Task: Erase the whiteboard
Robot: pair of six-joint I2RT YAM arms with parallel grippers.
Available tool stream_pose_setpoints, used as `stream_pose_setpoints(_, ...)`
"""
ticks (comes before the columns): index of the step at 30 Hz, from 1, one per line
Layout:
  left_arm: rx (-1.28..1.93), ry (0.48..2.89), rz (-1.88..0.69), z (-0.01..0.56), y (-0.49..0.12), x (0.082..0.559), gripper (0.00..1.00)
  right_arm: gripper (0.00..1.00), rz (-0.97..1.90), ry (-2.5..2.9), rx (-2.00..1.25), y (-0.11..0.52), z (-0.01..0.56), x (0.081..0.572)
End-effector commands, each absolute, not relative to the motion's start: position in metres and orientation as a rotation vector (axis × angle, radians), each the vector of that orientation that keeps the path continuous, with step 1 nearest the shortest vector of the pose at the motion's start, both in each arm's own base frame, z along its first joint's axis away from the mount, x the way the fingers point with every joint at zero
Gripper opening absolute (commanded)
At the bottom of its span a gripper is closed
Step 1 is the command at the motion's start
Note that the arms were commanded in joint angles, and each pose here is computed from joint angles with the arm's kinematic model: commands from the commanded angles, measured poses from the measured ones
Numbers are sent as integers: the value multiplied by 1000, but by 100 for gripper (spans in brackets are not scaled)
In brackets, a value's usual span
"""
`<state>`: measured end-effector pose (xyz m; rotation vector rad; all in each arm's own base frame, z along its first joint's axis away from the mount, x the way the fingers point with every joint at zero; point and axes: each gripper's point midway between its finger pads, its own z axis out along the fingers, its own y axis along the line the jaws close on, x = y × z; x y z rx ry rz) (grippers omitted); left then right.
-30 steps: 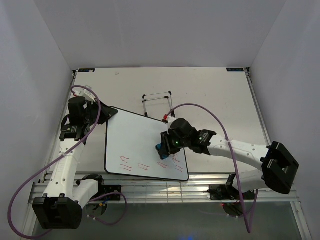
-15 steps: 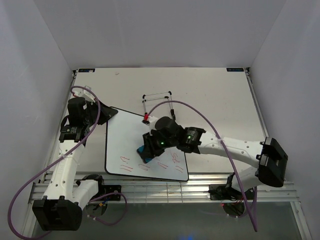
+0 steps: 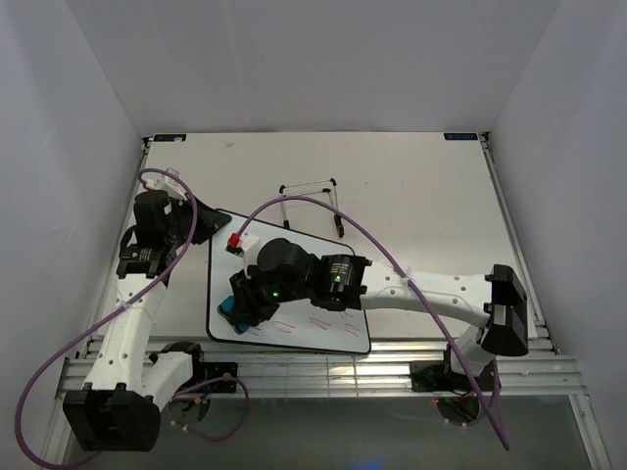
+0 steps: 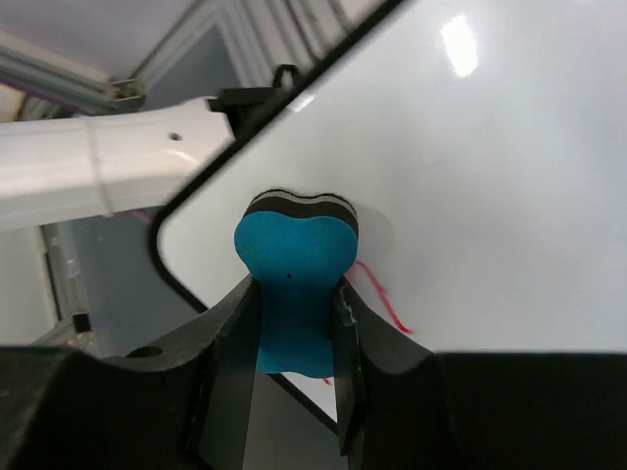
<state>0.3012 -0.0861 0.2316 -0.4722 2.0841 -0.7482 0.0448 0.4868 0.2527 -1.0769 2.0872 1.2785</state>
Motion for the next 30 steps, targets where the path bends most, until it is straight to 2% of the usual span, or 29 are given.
stream_pose_setpoints(1,-425,2140,-421,202,-46,302,0,13,996,2183,-960,449,223,75)
stream_pose_setpoints(5,-422,2135,-423,205,-47,304,0,13,873,2261,-867,398,193,82)
stream_pose_setpoints(6,-422,2134,-423,206,-47,304,0,13,806,2326,-861,377,161,83)
stream_pose_setpoints(9,-421,2135,-429,206,-47,303,0,13,749,2408,-779,340,130,89)
stream_pose_setpoints(11,-422,2135,-432,205,-48,303,0,13,779,2399,-763,337,133,91)
stream_pose_setpoints(20,-426,2131,-420,206,-46,302,0,13,1124,2173,-962,431,221,74)
stream_pose_setpoints(26,-429,2136,-411,203,-45,300,0,13,1229,2014,-1094,490,275,49)
stream_pose_setpoints(30,-428,2134,-413,205,-45,301,0,13,1159,2046,-1107,491,260,54)
